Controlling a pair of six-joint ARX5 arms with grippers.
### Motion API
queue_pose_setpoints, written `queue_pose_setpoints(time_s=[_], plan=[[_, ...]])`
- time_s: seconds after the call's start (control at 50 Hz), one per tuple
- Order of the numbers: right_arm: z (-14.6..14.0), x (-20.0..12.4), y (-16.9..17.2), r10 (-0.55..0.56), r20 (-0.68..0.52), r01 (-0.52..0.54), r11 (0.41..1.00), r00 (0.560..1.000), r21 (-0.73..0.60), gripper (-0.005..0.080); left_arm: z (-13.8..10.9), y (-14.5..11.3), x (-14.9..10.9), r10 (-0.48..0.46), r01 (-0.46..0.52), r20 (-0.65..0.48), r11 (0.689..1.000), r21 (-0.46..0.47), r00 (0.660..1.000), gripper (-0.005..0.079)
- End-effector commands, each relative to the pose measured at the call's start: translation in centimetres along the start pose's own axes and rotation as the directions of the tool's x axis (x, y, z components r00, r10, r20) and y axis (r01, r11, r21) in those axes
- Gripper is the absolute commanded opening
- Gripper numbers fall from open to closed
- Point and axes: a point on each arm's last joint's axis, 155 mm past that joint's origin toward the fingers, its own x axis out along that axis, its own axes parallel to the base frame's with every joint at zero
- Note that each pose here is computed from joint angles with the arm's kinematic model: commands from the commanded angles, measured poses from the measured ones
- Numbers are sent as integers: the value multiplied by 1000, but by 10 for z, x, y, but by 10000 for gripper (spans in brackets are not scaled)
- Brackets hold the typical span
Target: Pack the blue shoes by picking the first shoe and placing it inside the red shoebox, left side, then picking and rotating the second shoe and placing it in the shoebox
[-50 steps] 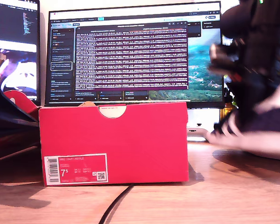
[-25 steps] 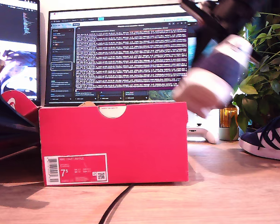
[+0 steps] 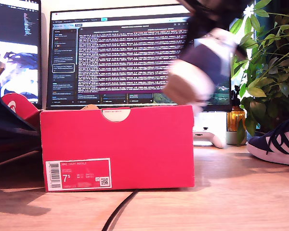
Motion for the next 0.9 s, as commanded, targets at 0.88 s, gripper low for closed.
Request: queue_pose_setpoints(time_s=[0.88], plan=[[1, 99, 3, 12, 50, -11, 1000, 999, -16, -13, -9, -5, -2, -34, 33, -24, 999, -24, 999, -20]])
